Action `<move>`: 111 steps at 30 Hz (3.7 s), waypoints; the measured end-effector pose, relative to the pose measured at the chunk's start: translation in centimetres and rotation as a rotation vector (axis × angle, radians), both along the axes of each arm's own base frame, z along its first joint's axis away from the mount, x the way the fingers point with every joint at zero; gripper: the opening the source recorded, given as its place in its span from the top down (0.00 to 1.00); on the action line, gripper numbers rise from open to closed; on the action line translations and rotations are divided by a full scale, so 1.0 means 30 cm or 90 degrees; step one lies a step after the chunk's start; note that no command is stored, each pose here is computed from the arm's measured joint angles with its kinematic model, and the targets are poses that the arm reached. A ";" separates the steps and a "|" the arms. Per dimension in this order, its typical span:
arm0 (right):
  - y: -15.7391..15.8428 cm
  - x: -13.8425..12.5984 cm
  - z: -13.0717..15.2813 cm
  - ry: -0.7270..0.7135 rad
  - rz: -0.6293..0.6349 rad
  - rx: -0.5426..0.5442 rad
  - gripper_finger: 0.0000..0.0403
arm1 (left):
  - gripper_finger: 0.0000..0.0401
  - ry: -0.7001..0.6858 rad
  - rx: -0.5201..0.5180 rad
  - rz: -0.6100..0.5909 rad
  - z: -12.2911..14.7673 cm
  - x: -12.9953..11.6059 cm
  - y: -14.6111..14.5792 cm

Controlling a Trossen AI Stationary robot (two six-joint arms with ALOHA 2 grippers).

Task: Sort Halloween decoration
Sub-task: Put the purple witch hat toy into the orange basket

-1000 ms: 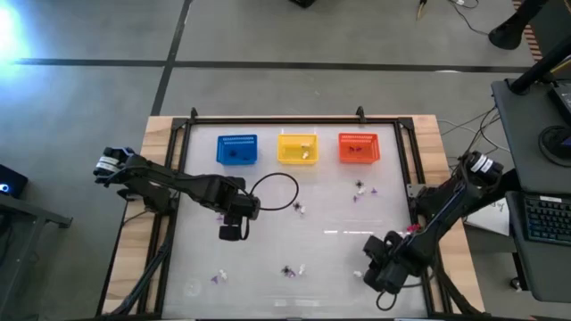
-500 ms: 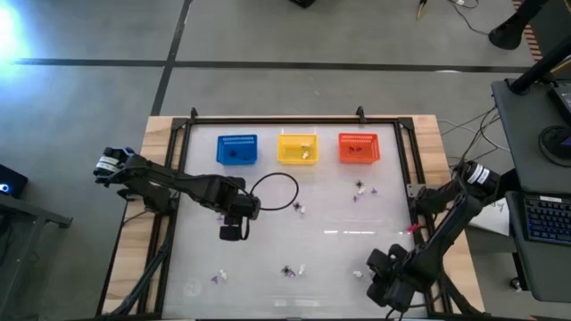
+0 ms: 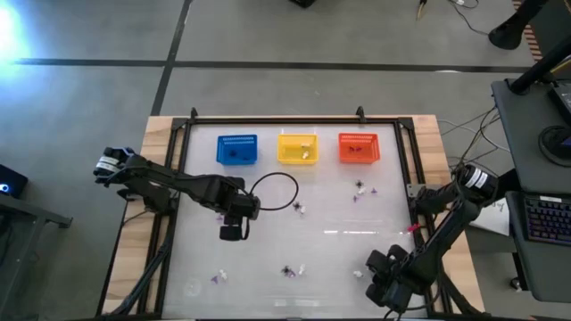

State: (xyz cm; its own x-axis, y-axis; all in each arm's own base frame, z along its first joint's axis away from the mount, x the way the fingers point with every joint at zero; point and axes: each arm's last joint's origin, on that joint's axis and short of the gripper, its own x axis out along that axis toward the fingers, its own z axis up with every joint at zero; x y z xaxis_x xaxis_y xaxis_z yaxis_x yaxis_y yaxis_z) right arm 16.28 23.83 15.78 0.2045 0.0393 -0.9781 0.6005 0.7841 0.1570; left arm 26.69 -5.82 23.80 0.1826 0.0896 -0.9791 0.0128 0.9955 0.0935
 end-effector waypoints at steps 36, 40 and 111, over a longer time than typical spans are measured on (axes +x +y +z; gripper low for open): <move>-0.008 -0.001 0.031 -0.019 -0.061 -0.002 0.98 | 0.72 -0.002 0.000 0.000 0.000 0.001 0.000; -0.031 -0.011 0.077 -0.014 -0.084 -0.049 0.98 | 0.72 0.000 0.000 0.000 -0.001 0.001 0.000; -1.334 0.152 0.222 0.023 -0.074 -0.231 0.98 | 0.72 0.087 0.027 0.065 -0.041 -0.015 0.005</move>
State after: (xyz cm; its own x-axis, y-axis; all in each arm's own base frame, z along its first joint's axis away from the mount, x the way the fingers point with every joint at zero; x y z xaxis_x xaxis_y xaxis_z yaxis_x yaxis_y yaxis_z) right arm 20.83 -16.19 22.45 0.1516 -0.3321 -0.9310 0.6892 0.7106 -0.1413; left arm 26.24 -5.66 22.57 0.0365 0.1427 -0.9891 -0.0724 0.9875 0.1398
